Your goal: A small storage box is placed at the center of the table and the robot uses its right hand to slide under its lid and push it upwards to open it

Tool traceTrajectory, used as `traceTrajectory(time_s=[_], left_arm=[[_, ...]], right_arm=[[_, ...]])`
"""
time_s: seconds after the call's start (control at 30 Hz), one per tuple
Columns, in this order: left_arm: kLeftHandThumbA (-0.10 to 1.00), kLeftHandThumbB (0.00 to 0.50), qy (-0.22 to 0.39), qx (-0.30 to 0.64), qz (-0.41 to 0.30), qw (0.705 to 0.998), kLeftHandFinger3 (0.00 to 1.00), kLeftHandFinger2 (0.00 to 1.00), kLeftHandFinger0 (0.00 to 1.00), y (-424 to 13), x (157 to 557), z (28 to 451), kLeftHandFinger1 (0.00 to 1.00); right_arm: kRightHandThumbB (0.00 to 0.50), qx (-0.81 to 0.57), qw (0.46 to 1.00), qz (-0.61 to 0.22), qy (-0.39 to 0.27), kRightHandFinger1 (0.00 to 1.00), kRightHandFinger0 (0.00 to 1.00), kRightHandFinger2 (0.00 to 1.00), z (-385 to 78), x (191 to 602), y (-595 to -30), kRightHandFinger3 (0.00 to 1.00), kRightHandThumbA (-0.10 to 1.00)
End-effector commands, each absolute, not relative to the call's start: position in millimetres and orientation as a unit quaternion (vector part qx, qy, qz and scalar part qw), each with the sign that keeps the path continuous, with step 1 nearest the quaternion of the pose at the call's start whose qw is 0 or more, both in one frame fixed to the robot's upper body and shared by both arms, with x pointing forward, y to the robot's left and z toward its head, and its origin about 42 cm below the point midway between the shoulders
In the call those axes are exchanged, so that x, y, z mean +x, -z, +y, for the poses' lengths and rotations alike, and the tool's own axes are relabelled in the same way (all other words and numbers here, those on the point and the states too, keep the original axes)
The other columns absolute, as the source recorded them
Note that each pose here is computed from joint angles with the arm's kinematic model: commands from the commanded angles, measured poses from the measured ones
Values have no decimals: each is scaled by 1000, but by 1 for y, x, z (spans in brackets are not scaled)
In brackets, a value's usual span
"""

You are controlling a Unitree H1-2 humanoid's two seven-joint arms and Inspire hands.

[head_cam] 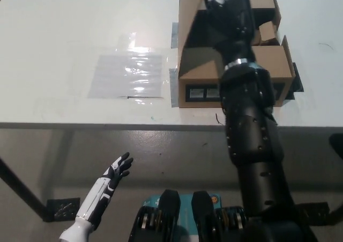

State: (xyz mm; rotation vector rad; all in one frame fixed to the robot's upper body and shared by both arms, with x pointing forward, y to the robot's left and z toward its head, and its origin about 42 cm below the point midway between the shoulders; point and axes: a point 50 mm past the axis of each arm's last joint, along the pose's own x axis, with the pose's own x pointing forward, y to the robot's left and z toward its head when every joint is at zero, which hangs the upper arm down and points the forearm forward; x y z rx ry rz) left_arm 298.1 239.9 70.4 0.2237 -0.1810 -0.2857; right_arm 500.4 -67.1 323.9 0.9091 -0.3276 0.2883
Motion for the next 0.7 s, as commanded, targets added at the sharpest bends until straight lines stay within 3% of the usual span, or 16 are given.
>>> traceTrajectory(time_s=[0.0, 0.4, 0.67], left_arm=[[1000, 500, 150, 118, -124, 974, 1000, 1000, 1000, -83, 305, 238, 1000], [1000, 500, 158, 122, -125, 972, 1000, 1000, 1000, -86, 309, 233, 1000], [1000, 500, 162, 123, -125, 971, 1000, 1000, 1000, -87, 313, 230, 1000]], right_arm=[[394, 399, 876, -204, -180, 1000, 1000, 1000, -40, 495, -361, 1000, 1000], [302, 350, 910, -127, -182, 1000, 1000, 1000, -11, 503, -308, 1000, 1000], [297, 329, 927, -78, -164, 1000, 1000, 1000, -8, 512, -271, 1000, 1000]])
